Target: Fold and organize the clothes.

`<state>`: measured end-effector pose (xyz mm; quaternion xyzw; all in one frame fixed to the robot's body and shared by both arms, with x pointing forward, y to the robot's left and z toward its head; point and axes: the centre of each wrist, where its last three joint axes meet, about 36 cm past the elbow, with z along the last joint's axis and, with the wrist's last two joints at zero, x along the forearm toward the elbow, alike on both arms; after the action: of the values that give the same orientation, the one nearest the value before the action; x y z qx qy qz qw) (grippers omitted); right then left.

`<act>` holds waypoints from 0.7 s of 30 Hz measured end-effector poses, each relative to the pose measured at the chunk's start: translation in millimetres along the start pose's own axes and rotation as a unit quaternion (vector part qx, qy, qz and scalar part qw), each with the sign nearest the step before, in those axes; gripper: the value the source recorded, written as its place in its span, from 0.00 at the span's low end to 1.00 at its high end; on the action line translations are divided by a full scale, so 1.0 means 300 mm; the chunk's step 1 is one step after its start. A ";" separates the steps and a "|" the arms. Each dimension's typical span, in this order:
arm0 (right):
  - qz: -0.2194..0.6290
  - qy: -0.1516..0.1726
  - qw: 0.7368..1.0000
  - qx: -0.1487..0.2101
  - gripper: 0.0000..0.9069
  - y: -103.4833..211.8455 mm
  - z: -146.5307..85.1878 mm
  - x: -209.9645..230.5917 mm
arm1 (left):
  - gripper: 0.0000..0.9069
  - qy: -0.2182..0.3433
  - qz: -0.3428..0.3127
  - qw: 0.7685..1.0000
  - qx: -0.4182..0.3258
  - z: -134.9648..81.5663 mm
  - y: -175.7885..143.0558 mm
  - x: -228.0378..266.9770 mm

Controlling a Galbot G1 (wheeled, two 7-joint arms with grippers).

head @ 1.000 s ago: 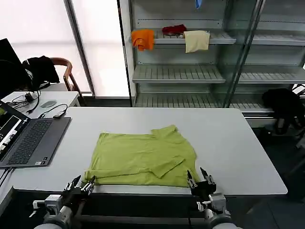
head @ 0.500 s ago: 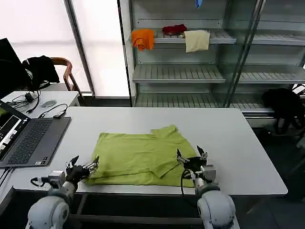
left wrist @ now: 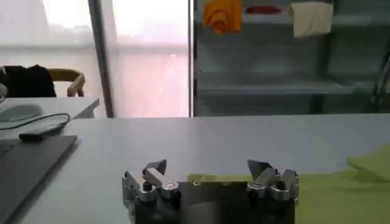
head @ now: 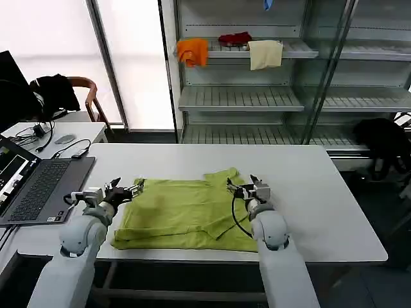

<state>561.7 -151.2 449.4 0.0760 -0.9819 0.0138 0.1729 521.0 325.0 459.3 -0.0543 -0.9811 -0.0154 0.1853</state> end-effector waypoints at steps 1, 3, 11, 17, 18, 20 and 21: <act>0.001 0.003 1.000 -0.001 1.00 0.000 -0.003 -0.018 | 1.00 0.003 0.001 1.000 -0.003 -0.004 0.004 -0.016; 0.002 0.010 1.000 -0.001 1.00 0.000 -0.009 -0.052 | 1.00 0.009 0.003 1.000 -0.008 -0.009 0.010 -0.048; 0.009 0.034 0.999 0.001 1.00 -0.009 -0.023 -0.151 | 1.00 0.036 0.006 0.999 -0.012 0.002 0.031 -0.143; 0.015 0.049 0.999 0.007 1.00 -0.018 -0.017 -0.193 | 1.00 0.052 0.006 0.999 -0.007 0.025 0.058 -0.170; 0.015 0.050 0.999 0.008 1.00 -0.018 -0.016 -0.197 | 1.00 0.054 0.006 0.999 -0.006 0.030 0.064 -0.172; 0.015 0.053 0.998 0.011 0.97 -0.018 -0.015 -0.206 | 0.90 0.057 0.003 0.998 -0.004 0.033 0.076 -0.176; 0.015 0.055 0.998 0.012 0.93 -0.019 -0.014 -0.209 | 0.81 0.058 0.002 0.998 -0.004 0.033 0.081 -0.178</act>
<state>622.2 -147.4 431.8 0.0628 -0.9718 0.0323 0.2252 569.5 344.4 430.7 -0.0555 -0.9686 -0.0216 0.2415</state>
